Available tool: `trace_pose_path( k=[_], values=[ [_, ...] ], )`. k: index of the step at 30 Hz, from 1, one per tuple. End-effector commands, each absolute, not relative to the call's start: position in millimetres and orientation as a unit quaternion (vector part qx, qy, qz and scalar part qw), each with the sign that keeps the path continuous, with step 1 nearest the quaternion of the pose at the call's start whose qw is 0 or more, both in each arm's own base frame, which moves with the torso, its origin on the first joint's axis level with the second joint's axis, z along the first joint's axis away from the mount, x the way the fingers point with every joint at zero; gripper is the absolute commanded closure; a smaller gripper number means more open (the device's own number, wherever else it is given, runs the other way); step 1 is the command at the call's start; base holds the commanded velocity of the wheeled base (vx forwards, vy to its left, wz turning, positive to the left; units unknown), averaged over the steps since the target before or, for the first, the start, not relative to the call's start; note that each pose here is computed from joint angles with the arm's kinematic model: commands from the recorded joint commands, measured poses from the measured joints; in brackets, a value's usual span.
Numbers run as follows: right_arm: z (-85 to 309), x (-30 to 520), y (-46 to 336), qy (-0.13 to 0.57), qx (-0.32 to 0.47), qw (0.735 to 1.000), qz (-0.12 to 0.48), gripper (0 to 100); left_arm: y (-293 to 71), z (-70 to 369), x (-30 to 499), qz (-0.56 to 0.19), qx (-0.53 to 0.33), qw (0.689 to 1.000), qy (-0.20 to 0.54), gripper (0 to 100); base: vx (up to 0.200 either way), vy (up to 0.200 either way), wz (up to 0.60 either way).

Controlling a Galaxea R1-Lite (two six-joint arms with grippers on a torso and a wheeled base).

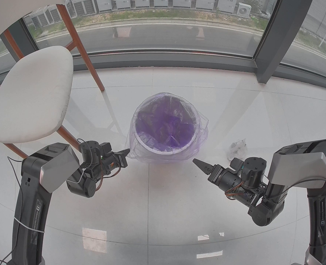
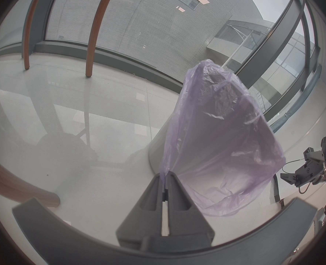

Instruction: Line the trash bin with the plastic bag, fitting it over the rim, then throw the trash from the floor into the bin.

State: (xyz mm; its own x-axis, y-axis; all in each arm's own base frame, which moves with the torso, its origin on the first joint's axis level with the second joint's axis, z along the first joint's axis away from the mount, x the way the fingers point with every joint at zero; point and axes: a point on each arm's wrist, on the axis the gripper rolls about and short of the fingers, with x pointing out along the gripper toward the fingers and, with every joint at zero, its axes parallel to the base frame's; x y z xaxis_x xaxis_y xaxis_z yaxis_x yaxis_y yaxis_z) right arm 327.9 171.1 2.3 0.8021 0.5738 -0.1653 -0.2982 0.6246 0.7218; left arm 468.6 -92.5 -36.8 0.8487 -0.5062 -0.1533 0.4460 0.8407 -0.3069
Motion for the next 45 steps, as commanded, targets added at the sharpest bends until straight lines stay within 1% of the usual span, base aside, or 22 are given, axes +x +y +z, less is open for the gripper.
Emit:
trace_pose_path(
  k=[1,6,12,20,24,28,34,40,41,45],
  values=[
    [-2,328,172,0.194,0.355,0.880,0.248,0,-95,-57,476,-0.241,-0.130,0.954,0.119,100,0.000,0.000,0.00],
    [-4,329,171,0.196,0.355,0.880,0.246,0,-98,-67,480,-0.231,-0.128,0.958,0.114,100,0.000,0.000,0.00],
    [-5,329,172,0.198,0.354,0.880,0.246,0,-98,-66,479,-0.233,-0.124,0.960,0.099,100,0.000,0.000,0.00],
    [-5,329,172,0.197,0.354,0.880,0.247,0,-102,-80,476,-0.238,-0.109,0.959,0.110,100,0.000,0.000,0.00],
    [-3,330,171,0.195,0.355,0.880,0.247,0,-103,-74,477,-0.241,-0.104,0.961,0.092,100,0.000,0.000,0.00],
    [-2,329,172,0.193,0.355,0.880,0.247,0,-104,-49,475,-0.249,-0.099,0.962,0.052,100,0.000,0.000,0.00],
    [-3,330,171,0.195,0.355,0.880,0.246,0,-105,-29,462,-0.252,-0.082,0.963,0.051,100,0.000,0.000,0.00],
    [-4,330,172,0.195,0.355,0.880,0.246,0,-106,-38,456,-0.256,-0.062,0.962,0.065,100,0.000,0.000,0.00],
    [-4,330,172,0.195,0.355,0.880,0.246,0,-106,-40,455,-0.256,-0.062,0.962,0.068,0,0.000,0.000,0.00],
    [-4,330,172,0.195,0.355,0.880,0.246,0,-104,-39,456,-0.255,-0.062,0.963,0.065,0,0.000,0.000,0.00]
  ],
)
